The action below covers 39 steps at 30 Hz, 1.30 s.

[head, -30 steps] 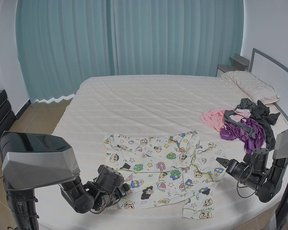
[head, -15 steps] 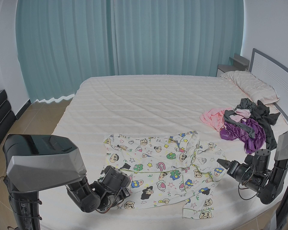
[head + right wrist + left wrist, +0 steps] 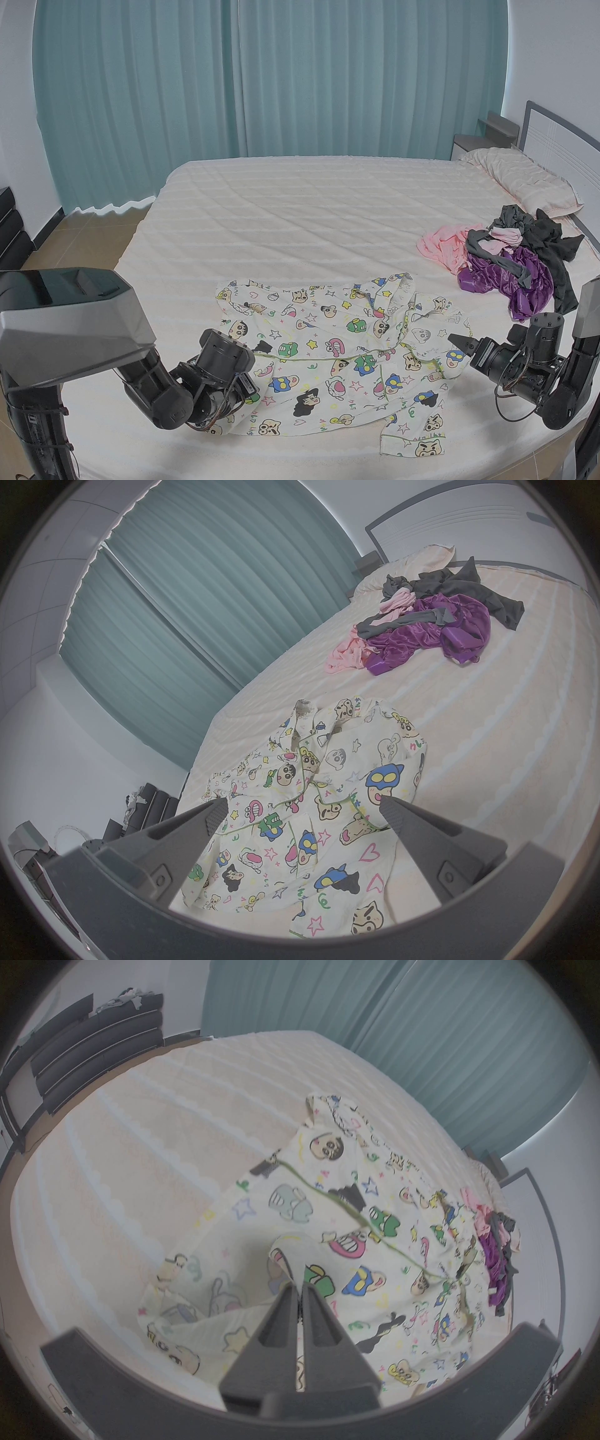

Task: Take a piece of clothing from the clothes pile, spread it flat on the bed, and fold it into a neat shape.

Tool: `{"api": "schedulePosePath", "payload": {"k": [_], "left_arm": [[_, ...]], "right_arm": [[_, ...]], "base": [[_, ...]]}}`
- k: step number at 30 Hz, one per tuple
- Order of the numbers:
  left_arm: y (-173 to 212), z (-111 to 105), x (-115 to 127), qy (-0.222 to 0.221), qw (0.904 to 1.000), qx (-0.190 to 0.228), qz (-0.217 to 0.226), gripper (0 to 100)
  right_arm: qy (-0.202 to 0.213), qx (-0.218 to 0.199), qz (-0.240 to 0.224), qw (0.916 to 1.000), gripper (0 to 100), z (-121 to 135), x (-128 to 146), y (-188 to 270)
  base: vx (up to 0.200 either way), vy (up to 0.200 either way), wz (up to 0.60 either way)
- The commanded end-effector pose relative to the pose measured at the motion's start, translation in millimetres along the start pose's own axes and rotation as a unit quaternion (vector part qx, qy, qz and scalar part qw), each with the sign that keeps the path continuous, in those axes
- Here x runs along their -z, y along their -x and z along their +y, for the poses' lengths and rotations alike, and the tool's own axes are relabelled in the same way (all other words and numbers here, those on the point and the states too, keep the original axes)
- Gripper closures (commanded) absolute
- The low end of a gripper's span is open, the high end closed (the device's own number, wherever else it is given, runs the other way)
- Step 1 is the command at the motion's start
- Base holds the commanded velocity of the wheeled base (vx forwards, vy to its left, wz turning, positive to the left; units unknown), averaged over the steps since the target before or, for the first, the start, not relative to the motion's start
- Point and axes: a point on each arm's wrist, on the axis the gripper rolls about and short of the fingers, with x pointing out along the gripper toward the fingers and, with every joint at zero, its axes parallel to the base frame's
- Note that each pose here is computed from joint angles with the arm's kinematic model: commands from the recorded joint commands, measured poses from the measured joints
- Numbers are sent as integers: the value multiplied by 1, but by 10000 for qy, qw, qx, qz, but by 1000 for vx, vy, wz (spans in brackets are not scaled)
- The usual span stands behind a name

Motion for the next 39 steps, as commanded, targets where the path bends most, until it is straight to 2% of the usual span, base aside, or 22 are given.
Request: {"api": "schedulePosePath", "payload": {"k": [1,6,11,14,23,32,33,39], "left_arm": [[10,0,-25,189,9993,154,-287,100],[2,7,-50,175,9988,115,-452,100],[-8,11,-66,327,9984,338,-305,100],[-14,15,-69,263,9988,385,-147,100],[-41,23,-87,431,9984,226,-281,100],[-57,24,-90,477,9983,183,-289,100],[-57,23,-91,478,9982,188,-294,0],[-58,32,-104,683,9967,125,-412,0]], "right_arm": [[9,-32,-9,10000,0,1,0,2],[16,-17,9,10000,0,1,0,2],[15,-2,27,10000,0,0,1,1],[14,7,38,10000,0,0,2,1],[7,28,41,10000,0,-1,2,0],[-6,67,78,9999,0,-3,3,-1],[-6,67,78,9999,0,-3,3,-1],[-6,72,84,9999,0,-3,3,-2]], "base": [[0,0,0],[0,0,0],[0,0,0],[0,0,0],[0,0,0],[0,0,0],[0,0,0],[0,0,0]]}}
